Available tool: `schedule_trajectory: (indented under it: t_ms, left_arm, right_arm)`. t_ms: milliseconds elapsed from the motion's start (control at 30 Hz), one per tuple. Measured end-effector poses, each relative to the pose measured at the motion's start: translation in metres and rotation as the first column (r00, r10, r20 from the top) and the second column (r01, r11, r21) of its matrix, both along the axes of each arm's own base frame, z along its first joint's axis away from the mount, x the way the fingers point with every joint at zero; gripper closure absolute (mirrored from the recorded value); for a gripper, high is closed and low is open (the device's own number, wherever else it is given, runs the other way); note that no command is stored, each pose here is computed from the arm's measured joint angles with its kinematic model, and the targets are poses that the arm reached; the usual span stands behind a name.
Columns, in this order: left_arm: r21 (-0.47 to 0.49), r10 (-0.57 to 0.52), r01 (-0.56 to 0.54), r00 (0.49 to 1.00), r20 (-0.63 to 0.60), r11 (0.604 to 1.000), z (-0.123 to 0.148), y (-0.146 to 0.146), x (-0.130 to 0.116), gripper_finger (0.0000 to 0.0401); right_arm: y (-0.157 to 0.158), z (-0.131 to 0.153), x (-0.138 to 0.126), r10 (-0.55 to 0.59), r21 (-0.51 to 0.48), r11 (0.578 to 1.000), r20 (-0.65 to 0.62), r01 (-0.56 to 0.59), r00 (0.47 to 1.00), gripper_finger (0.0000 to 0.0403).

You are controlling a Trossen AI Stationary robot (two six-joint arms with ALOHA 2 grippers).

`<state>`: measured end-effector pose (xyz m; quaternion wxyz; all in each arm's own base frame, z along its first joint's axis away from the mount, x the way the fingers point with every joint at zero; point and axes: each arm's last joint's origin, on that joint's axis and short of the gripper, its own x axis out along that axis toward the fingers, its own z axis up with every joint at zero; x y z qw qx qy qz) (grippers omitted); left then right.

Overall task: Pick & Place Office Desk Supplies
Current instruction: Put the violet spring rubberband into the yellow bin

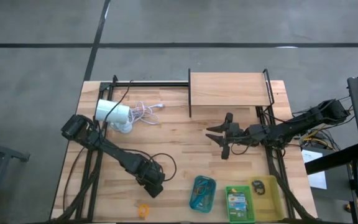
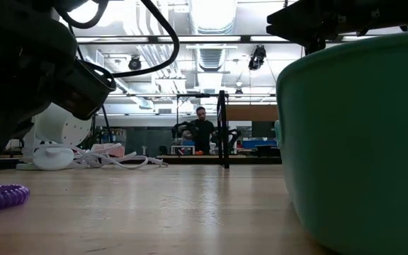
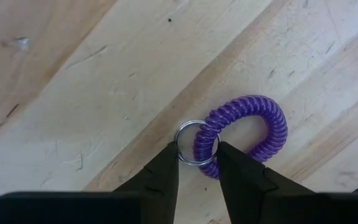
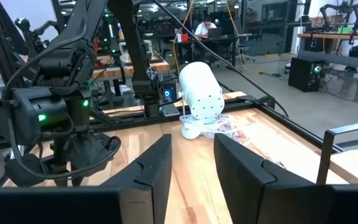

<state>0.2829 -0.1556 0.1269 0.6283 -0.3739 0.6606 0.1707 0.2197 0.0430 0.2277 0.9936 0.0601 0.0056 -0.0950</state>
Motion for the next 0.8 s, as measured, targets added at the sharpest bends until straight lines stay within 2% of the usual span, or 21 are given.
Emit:
schedule_trajectory:
  t_ms: [300,800]
  left_arm:
    - [0.010,-0.012,0.012,1.000,0.008,1.000,0.000,0.003,0.001,0.0303]
    - [0.023,-0.052,0.051,0.998,0.031,0.998,-0.001,0.027,0.012,0.0371]
  right_arm:
    - [0.000,0.000,0.000,0.000,-0.001,1.000,0.000,0.000,1.000,0.0277]
    - [0.000,0.000,0.000,0.000,-0.002,1.000,-0.002,0.000,1.000,0.0296]
